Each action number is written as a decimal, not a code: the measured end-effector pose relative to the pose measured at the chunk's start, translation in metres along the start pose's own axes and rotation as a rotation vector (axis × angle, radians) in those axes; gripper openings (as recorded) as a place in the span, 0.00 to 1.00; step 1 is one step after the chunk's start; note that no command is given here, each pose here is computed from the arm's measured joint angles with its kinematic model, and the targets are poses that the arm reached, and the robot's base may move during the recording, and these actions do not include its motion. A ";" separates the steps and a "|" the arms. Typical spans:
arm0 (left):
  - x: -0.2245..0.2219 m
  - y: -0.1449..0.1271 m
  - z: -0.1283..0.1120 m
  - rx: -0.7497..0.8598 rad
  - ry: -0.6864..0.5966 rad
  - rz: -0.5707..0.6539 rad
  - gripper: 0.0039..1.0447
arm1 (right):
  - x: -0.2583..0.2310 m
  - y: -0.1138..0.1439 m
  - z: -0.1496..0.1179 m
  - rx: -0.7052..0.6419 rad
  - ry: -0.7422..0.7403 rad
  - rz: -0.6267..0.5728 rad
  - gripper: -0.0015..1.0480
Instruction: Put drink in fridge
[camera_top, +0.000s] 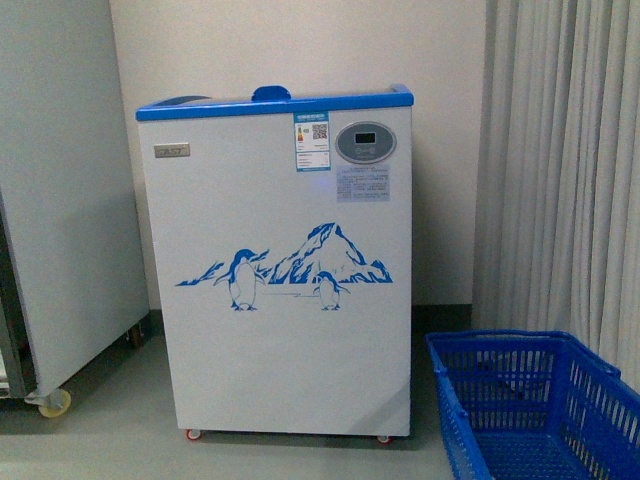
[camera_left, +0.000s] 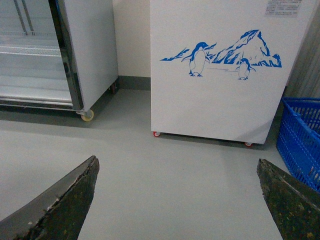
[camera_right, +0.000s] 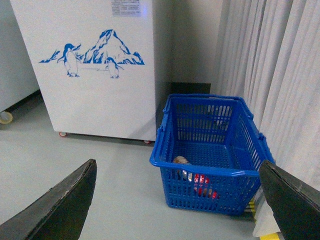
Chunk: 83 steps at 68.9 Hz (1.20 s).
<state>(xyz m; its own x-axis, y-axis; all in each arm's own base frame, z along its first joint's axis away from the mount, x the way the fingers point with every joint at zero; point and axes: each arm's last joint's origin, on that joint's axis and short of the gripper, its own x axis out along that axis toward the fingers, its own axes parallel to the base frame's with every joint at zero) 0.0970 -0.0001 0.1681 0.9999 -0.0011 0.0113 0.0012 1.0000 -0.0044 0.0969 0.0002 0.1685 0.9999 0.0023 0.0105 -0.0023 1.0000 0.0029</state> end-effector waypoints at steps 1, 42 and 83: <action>0.000 0.000 0.000 0.000 0.000 0.000 0.92 | 0.000 0.000 0.000 0.000 0.000 0.000 0.93; 0.000 0.000 0.000 0.000 0.000 0.000 0.92 | 0.000 0.000 0.000 0.000 0.000 0.000 0.93; 0.000 0.000 0.000 0.000 0.000 0.000 0.92 | 0.000 0.000 0.000 0.000 0.000 0.000 0.93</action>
<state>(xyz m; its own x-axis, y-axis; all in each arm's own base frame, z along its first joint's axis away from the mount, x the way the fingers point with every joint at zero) 0.0970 -0.0001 0.1681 0.9999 -0.0011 0.0113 0.0012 1.0000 -0.0044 0.0969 0.0002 0.1685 0.9999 0.0027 0.0105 -0.0027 1.0000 0.0029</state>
